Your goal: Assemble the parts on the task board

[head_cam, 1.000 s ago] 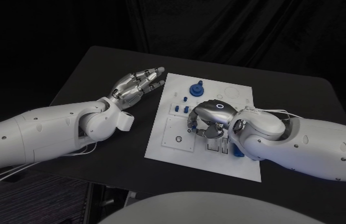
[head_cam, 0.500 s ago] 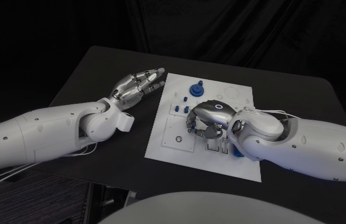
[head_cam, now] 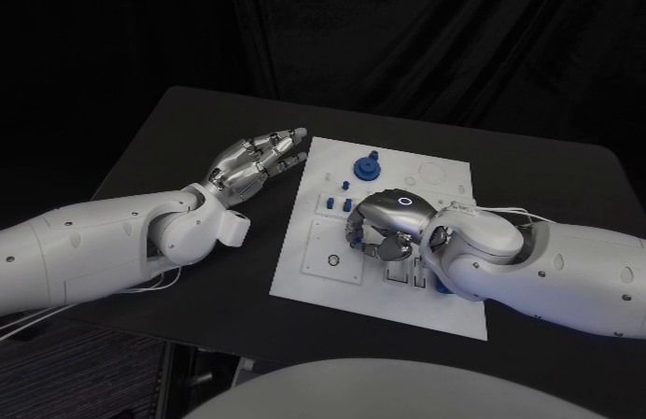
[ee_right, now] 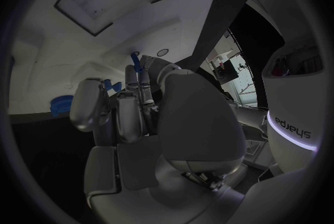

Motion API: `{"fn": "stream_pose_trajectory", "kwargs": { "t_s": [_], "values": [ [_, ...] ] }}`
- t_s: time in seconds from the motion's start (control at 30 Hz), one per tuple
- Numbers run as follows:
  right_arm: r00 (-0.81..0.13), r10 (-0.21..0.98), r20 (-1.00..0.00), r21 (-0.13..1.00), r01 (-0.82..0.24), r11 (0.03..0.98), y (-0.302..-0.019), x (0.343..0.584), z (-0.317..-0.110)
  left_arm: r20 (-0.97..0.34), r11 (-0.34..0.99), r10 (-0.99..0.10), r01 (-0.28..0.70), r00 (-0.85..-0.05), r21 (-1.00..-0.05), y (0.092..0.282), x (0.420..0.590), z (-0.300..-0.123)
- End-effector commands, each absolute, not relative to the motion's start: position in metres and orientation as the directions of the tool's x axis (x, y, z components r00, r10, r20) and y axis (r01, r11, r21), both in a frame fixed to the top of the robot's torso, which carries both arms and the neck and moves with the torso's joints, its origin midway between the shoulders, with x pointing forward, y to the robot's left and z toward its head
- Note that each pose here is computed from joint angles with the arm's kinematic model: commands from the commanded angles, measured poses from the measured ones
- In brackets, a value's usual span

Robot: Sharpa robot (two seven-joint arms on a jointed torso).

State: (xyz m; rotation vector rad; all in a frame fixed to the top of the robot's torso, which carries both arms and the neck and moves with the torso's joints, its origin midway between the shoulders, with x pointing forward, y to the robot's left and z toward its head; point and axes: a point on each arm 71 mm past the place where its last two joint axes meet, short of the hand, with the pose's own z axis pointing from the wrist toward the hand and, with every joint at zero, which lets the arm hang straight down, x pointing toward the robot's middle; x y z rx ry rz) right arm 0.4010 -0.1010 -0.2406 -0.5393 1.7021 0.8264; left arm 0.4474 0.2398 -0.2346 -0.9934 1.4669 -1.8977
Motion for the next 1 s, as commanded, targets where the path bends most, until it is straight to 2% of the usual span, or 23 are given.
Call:
{"fn": "stream_pose_trajectory", "kwargs": {
  "t_s": [0.03, 0.8, 1.0],
  "values": [
    [-0.279, 0.057, -0.958, 0.248, -0.718, 0.65, -0.1003, 0.4005, -0.2426, 0.239, -0.319, -0.769, 0.033, -0.593, -0.947, 0.2398, 0.4465, -0.2301],
    [-0.298, 0.055, -0.953, 0.26, -0.71, 0.654, -0.0979, 0.4012, -0.2464, 0.242, -0.314, -0.772, 0.022, -0.588, -0.949, 0.2407, 0.4457, -0.2351],
    [-0.327, 0.014, -0.945, 0.249, -0.689, 0.681, -0.0995, 0.4022, -0.2507, 0.243, -0.314, -0.772, 0.02, -0.587, -0.949, 0.241, 0.4454, -0.236]
  ]
}}
